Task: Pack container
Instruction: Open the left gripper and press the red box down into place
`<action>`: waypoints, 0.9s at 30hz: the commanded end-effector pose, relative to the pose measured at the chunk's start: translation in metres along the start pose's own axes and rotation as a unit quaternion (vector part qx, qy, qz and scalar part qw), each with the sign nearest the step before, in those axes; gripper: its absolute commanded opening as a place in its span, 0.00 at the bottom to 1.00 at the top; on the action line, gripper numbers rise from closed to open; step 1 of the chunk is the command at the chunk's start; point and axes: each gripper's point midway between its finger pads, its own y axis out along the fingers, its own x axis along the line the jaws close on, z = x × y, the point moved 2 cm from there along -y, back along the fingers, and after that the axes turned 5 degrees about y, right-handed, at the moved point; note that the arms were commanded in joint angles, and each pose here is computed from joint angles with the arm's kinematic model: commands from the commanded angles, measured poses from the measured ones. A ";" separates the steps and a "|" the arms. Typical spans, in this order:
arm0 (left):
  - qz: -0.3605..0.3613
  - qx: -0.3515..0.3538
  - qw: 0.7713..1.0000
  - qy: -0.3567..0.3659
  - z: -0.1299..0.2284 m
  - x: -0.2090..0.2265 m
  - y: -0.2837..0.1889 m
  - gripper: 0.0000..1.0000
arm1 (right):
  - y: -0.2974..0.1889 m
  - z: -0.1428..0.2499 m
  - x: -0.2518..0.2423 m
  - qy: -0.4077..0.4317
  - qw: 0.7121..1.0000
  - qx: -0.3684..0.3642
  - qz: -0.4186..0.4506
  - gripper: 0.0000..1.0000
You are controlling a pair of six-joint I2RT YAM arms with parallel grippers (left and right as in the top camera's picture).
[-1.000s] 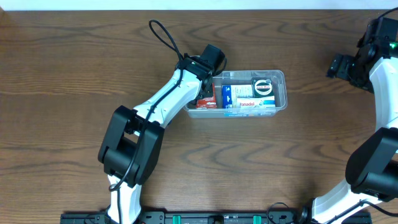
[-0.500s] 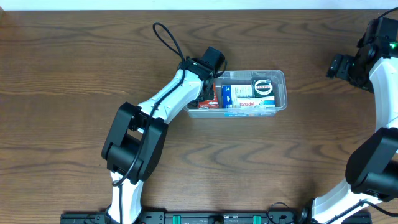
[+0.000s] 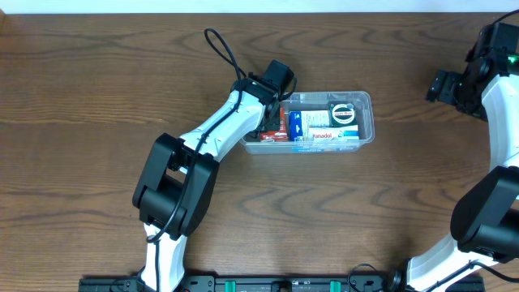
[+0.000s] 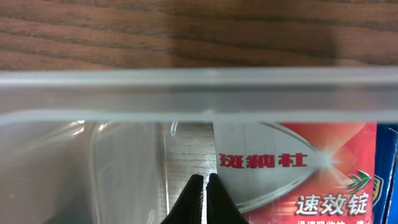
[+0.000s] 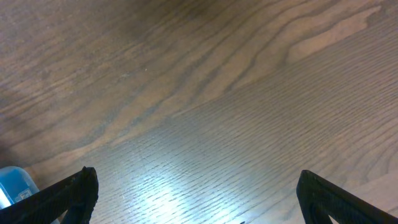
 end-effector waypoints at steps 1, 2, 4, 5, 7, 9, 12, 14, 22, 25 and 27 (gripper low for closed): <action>0.019 0.015 0.999 0.029 0.005 -0.005 0.007 0.06 | -0.009 -0.005 -0.002 -0.002 1.000 -0.013 0.001 0.99; 0.028 0.017 0.999 0.031 0.005 -0.007 0.007 0.06 | -0.009 -0.005 -0.002 -0.002 1.000 -0.013 0.000 0.99; 0.047 0.020 0.998 0.031 0.006 -0.013 0.007 0.06 | -0.009 -0.005 -0.002 -0.002 1.000 -0.013 0.001 0.99; 0.057 0.022 0.998 0.031 0.006 -0.016 0.006 0.06 | -0.009 -0.005 -0.002 -0.002 1.000 -0.013 0.001 0.99; 0.070 0.022 0.997 0.030 0.006 -0.021 0.006 0.06 | -0.009 -0.005 -0.002 -0.002 1.000 -0.013 0.000 0.99; 0.078 0.021 0.996 0.030 0.005 -0.023 0.005 0.06 | -0.009 -0.005 -0.002 -0.002 1.000 -0.013 0.000 0.99; 0.077 0.020 0.996 0.030 0.005 -0.023 0.005 0.06 | -0.009 -0.005 -0.002 -0.002 1.000 -0.013 0.001 0.99; 0.077 0.020 0.996 0.030 0.005 -0.023 0.005 0.06 | -0.009 -0.005 -0.002 -0.002 1.000 -0.013 0.001 0.99; 0.085 -0.016 0.996 0.026 -0.009 -0.022 -0.023 0.06 | -0.009 -0.005 -0.002 -0.002 1.000 -0.013 0.000 0.99; 0.083 -0.028 0.996 0.025 -0.012 -0.019 -0.032 0.06 | -0.009 -0.005 -0.002 -0.002 1.000 -0.013 0.001 0.99; 0.074 -0.033 0.996 0.024 -0.013 -0.016 -0.036 0.06 | -0.009 -0.005 -0.002 -0.002 1.000 -0.013 0.000 0.99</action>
